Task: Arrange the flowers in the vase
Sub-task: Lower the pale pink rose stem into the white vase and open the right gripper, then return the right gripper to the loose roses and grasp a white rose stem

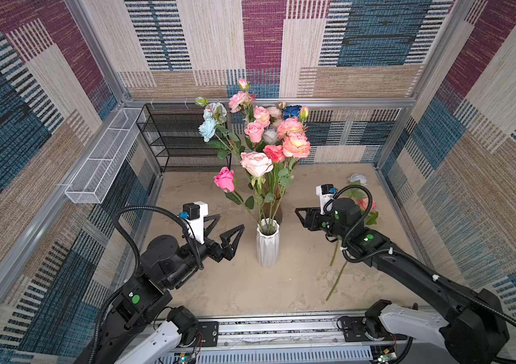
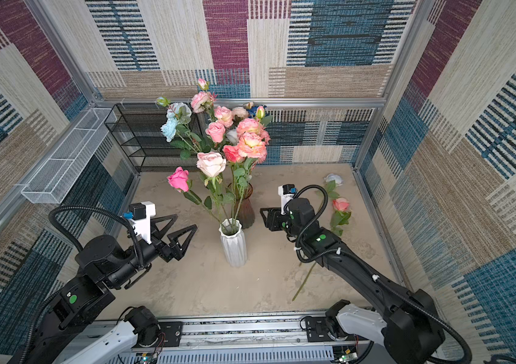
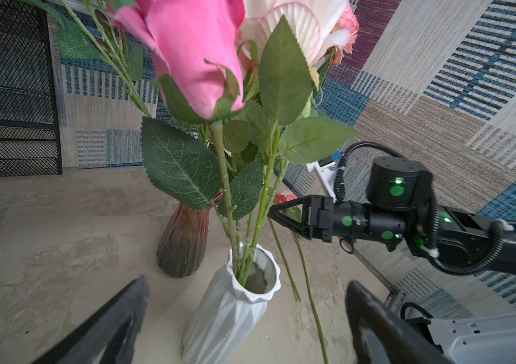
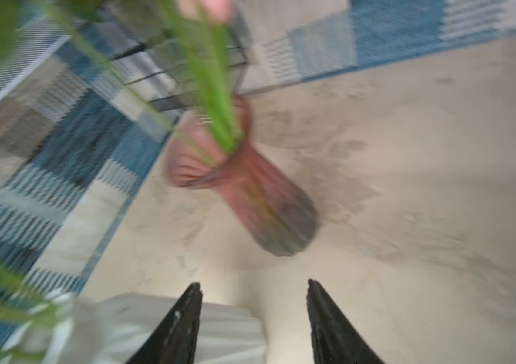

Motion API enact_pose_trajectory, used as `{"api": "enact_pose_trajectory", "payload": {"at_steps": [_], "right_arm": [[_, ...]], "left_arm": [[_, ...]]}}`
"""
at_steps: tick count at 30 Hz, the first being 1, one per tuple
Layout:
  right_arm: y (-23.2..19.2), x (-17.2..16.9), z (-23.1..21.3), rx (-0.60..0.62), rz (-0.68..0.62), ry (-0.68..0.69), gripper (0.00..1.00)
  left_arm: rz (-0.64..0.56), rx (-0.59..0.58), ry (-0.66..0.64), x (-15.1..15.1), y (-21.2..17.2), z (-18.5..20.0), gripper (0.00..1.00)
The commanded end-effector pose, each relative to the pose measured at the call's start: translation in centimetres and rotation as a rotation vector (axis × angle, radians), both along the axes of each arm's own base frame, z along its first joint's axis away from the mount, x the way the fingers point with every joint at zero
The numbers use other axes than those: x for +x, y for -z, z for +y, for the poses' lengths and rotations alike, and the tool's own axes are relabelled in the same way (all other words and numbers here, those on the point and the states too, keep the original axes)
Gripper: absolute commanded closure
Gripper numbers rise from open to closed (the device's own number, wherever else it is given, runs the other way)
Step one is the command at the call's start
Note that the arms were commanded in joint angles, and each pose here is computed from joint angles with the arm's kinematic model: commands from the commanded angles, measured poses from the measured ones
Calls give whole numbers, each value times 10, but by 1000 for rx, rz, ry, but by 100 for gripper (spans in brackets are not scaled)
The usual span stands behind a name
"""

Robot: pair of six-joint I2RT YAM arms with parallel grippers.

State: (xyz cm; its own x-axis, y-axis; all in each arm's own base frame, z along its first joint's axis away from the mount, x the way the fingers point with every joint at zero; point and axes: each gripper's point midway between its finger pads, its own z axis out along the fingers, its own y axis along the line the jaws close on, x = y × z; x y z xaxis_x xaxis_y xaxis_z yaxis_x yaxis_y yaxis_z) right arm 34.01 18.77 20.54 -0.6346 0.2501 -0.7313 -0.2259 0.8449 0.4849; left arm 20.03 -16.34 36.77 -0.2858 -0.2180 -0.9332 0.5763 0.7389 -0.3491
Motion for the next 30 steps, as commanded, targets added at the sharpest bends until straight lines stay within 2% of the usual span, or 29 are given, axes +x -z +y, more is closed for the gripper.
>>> {"api": "enact_pose_trajectory", "payload": {"at_steps": [1,9,14,23,30], "right_arm": [[41,19,-42,-24,144,153,44],[88,92,-141,-59,226,476,46],[117,126,-181,-109,294,596,48],[146,157,-230,-200,377,719,47],[163,170,-244,-258,432,745,51]], "left_arm": [[-42,-16,11,-1,-10,-1,1],[-39,-21,24,-3,-8,-2,1],[-42,-20,26,-5,-8,-2,1],[-41,-10,17,-6,-5,1,1],[-35,-2,9,-4,-2,1,1]]}}
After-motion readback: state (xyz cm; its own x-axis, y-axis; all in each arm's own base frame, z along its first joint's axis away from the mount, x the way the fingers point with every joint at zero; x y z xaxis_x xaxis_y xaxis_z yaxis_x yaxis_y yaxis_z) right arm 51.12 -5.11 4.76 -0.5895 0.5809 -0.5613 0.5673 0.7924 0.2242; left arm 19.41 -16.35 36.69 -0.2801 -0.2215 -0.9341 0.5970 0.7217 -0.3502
